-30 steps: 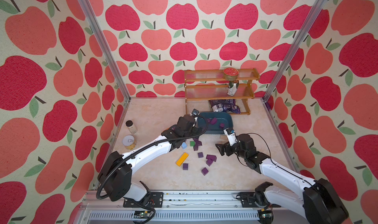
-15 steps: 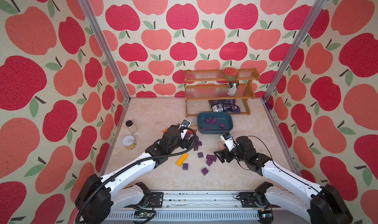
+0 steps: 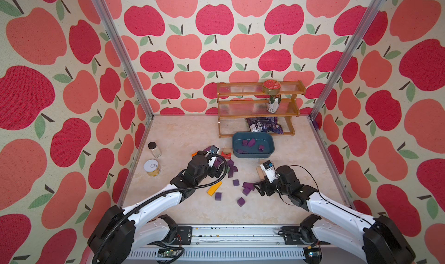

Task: Pick purple bricks into the storage bin
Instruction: Pick up the building block from the center of the board.

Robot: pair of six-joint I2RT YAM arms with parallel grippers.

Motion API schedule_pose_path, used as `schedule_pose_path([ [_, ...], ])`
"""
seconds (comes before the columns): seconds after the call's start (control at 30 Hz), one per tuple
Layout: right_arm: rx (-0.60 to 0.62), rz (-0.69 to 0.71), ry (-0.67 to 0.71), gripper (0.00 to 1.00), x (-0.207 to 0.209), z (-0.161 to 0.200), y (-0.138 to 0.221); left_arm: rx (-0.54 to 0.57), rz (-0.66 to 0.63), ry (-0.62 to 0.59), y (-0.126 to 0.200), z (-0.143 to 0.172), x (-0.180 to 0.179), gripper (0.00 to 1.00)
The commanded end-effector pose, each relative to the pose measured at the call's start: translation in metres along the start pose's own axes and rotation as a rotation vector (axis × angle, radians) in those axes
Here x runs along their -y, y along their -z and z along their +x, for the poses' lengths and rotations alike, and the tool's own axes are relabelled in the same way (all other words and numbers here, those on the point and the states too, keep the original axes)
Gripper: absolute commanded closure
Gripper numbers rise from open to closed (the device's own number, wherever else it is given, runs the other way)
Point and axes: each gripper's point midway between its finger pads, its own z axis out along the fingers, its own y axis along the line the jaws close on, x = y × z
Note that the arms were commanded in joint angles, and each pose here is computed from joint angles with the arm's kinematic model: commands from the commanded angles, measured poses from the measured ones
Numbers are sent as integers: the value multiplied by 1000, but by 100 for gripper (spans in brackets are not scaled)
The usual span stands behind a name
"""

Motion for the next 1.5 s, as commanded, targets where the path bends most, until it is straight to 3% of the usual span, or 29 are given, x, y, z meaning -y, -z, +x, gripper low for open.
schedule_pose_path([
  [0.0, 9, 26, -18, 14, 4, -1, -5, 84, 24, -5, 10, -14, 1, 1],
  [0.37, -33, 62, -26, 19, 7, 16, -15, 107, 45, 26, 23, -8, 2, 1],
  [1.47, -93, 89, 51, 20, 1, 33, -37, 60, 118, 66, 10, 2, 14, 1],
])
